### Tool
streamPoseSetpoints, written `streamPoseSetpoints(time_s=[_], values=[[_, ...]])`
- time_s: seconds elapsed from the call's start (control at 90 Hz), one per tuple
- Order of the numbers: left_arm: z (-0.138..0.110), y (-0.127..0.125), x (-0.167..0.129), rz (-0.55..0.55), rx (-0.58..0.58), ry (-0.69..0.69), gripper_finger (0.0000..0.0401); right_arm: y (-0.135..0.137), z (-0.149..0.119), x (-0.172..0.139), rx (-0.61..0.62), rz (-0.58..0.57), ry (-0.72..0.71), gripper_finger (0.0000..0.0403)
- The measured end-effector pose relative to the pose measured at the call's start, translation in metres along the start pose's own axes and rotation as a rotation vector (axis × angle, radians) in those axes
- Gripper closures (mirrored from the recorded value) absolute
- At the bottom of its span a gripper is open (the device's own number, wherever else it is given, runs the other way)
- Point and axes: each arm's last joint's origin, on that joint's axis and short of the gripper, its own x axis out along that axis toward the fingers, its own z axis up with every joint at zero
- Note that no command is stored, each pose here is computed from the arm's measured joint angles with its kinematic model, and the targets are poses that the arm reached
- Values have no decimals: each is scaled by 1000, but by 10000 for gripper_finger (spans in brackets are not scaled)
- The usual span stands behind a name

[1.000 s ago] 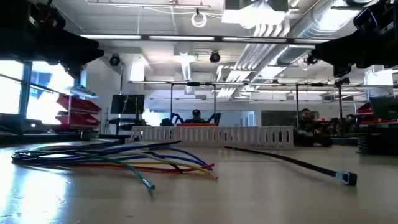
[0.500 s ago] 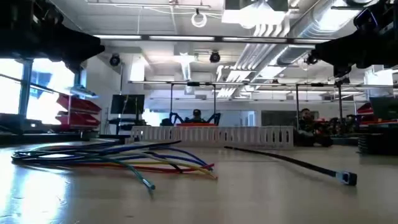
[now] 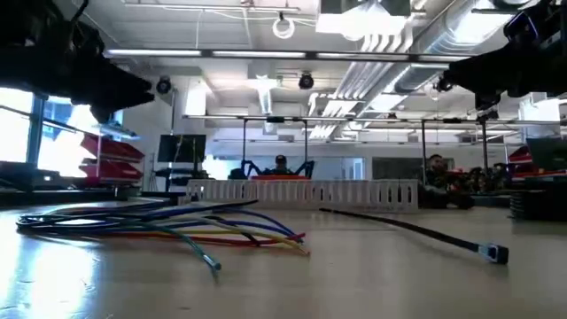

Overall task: Ziptie cables
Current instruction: Wrap the cable wires with the black zip tie

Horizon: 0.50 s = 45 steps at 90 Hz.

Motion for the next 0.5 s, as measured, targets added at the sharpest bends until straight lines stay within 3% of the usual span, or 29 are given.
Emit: streamPoseSetpoints(time_s=[0.289,0.5], values=[[4,-16,38,51,-53,417,210,0,0,0,-1,2,2,325],[1,-29,74,84,-94,616,201,0,0,0,0,3,1,325]])
